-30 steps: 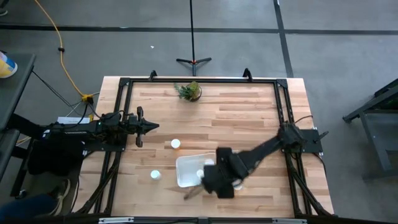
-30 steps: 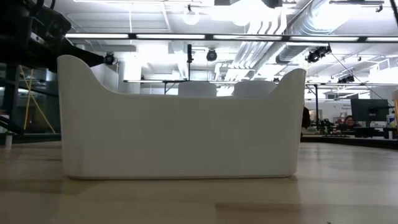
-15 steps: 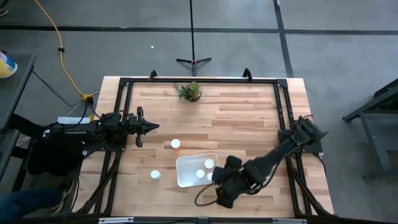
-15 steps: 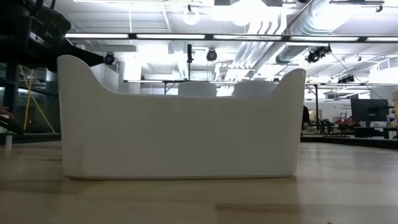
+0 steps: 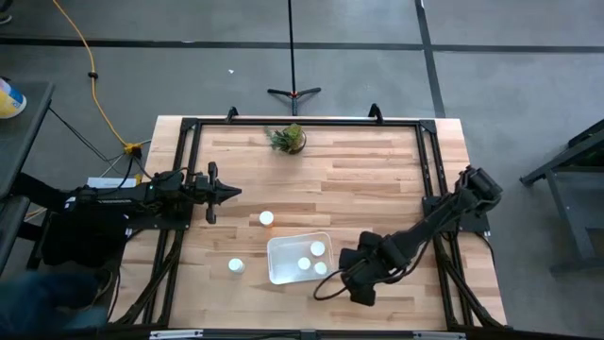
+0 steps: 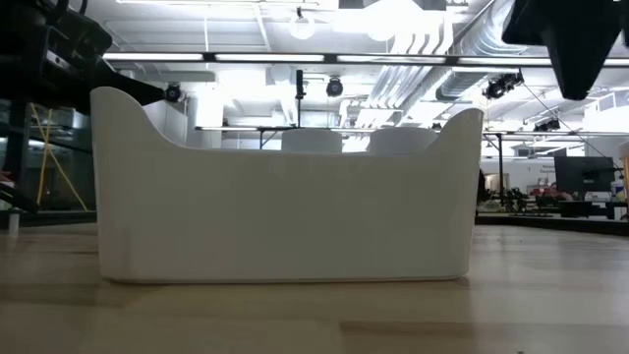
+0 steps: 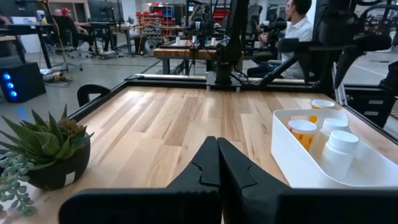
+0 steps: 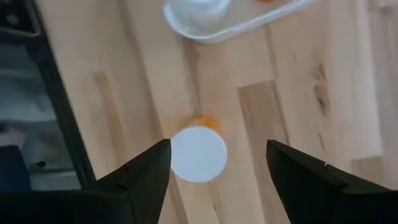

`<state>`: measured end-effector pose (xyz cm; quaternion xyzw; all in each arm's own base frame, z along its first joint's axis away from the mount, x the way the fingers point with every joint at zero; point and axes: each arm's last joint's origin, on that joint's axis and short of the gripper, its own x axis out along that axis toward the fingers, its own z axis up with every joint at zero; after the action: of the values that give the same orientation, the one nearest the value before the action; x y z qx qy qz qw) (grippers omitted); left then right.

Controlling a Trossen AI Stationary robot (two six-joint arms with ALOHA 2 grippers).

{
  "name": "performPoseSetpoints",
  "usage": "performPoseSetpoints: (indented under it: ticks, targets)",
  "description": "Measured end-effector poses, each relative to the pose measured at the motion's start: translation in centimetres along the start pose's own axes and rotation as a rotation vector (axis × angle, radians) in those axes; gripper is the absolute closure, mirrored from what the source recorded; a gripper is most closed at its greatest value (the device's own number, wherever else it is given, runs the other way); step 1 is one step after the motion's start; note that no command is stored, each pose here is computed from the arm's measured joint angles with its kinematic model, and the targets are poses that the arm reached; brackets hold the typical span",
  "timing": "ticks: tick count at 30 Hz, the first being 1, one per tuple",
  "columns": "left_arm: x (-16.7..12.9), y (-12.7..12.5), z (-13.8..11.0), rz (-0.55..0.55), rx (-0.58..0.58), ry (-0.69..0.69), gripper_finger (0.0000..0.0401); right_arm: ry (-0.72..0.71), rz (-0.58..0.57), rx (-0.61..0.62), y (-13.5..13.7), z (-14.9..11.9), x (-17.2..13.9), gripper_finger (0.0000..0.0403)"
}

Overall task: Pick and place pill bottles into a basket
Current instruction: Put the right orange pill bottle into the white bin

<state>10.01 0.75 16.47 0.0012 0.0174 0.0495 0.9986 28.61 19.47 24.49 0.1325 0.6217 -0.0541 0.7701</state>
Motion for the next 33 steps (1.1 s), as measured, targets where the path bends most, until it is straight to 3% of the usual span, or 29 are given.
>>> performPoseSetpoints:
  ticks: [12,22,33]
  targets:
    - [0.0,0.0,0.0,0.009,0.0,0.0,0.0378,-0.008,0.035,-0.044,0.3,-0.2,0.8,0.0083]
    - [0.0,0.1,0.0,0.025,0.0,-0.001,0.0374,-0.046,-0.007,-0.118,0.9,-0.8,1.2,0.008]
    - [0.0,0.1,0.0,0.022,0.0,-0.002,0.0378,0.021,0.022,-0.041,0.0,-2.0,4.0,0.0079]
